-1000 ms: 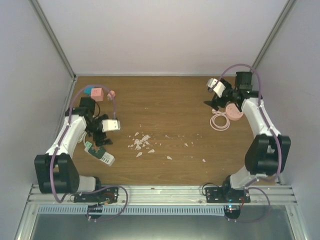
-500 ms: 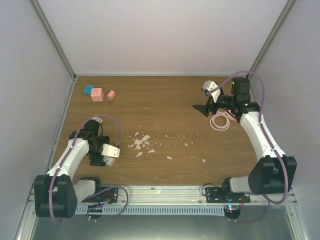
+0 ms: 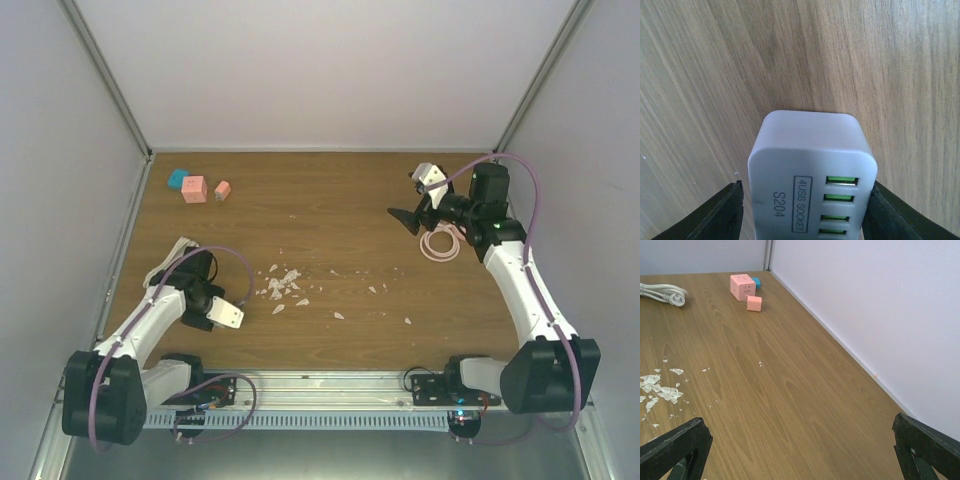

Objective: Pull the plug off the socket

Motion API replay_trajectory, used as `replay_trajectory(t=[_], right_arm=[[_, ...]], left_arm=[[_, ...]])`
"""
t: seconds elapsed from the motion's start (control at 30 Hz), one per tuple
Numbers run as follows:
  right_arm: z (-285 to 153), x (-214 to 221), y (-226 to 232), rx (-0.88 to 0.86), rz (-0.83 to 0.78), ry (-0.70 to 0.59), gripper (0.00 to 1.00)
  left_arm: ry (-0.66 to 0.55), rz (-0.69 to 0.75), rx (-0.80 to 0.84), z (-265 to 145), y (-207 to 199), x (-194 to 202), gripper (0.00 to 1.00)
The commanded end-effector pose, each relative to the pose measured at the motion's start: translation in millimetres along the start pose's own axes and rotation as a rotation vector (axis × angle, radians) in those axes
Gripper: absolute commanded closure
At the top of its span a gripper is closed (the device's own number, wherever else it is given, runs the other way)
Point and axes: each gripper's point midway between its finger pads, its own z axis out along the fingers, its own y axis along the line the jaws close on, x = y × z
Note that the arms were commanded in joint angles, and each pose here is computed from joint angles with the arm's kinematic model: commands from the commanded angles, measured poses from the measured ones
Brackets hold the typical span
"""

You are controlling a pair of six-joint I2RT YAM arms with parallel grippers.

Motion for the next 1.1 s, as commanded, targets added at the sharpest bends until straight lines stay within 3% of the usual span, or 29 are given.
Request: replay_trajectory(t=[0.0,0.13,0.5,0.73,1.07], right_arm=[[-1,-1,-2,0.027,-0.004,-0.01,0.0],[1,3,-3,0.032,0.002,0.002,0.0],[-2,8,-7,0.07,-0.013,0.025,0.0],[-4,10,-10,0.102,-0.022,0.038,0.0],[-11,18,-27,0.198,-0.039,0.082,0.0]], left_arm=[[-0.068,0.011,0.031,4,-3,-18,0.5],[-0.105,-0.01,0.063,2,2,-36,0.58],[-0.295,-0.074,0.175,-9,55,-139,0.59],[-0.27,-0.137,0.233,11,82,-212,0.6],[-0.239,-0.059,0.345,27,79,-310,0.6]])
